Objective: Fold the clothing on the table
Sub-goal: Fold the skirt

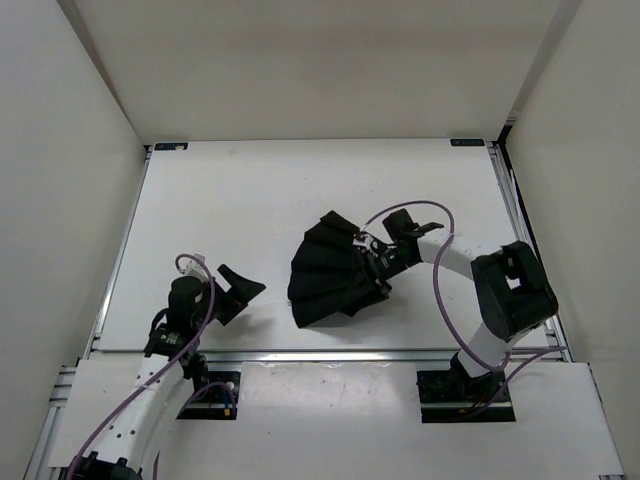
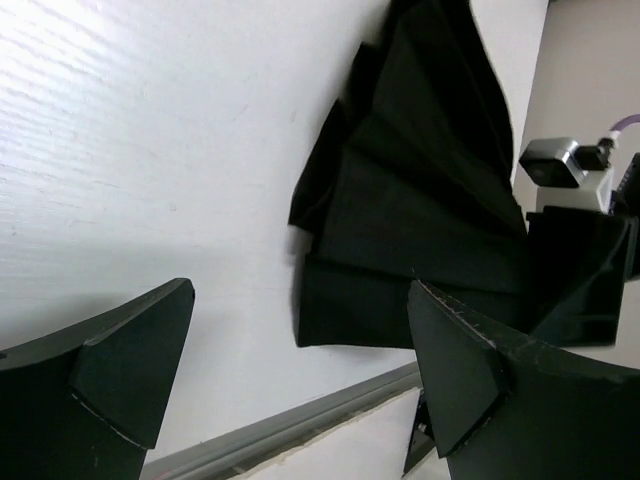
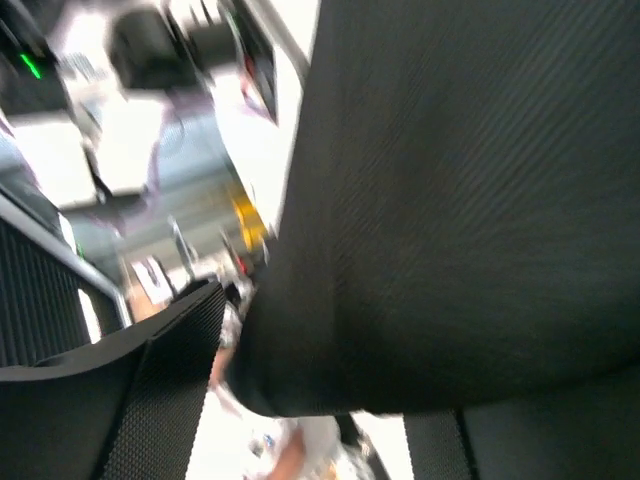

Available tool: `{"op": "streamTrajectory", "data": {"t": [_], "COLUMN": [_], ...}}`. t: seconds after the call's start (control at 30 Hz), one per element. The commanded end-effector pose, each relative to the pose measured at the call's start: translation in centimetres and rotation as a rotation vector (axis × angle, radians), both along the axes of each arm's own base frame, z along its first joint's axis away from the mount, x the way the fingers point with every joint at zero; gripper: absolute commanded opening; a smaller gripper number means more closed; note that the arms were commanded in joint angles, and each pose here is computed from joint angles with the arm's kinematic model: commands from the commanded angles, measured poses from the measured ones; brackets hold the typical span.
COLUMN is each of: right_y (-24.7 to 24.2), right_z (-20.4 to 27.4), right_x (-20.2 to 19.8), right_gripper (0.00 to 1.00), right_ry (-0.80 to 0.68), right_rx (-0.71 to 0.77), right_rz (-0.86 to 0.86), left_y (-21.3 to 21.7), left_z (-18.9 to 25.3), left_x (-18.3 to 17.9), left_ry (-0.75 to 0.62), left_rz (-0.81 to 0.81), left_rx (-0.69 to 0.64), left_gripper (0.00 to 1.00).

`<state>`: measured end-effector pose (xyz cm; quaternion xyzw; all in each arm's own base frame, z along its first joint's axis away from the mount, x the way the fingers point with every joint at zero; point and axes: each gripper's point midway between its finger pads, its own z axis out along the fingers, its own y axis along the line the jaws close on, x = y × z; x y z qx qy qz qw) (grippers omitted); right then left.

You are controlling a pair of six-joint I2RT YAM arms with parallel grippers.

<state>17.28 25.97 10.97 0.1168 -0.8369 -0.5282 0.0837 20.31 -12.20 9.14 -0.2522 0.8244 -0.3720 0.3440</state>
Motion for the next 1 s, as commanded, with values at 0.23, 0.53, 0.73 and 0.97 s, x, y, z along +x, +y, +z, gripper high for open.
{"op": "streamTrajectory", "data": {"t": [0.23, 0.53, 0.73, 0.97], "right_y": [-3.7, -9.8, -11.2, -11.4], "right_z": [1.0, 6.8, 7.4, 7.7], "right_x": [-7.0, 6.7, 11.6, 11.6], "right_gripper": [0.90, 0.84, 0.83, 0.83], "right_ry": [-0.511, -0.470, -0.500, -0.641], "right_rx": [-0.196, -0.092, -0.057, -0.090], "right_rz": [0.547, -0.123, -0.275, -0.253], "left_y": [-3.9, -11.5, -16.7, -20.8], "left_z": [1.2, 7.5, 5.7, 7.9], "left_x": [-0.2, -0.1, -3.0, -1.4], "left_ry": [-0.070, -0.109, 0.044, -0.158], "left_rz": [-0.207, -0.326, -0.437, -0.433], "left_rx": [0.141, -0.103, -0.051, 0.231], "left_gripper": [0.99, 0.99, 0.99, 0.99]}}
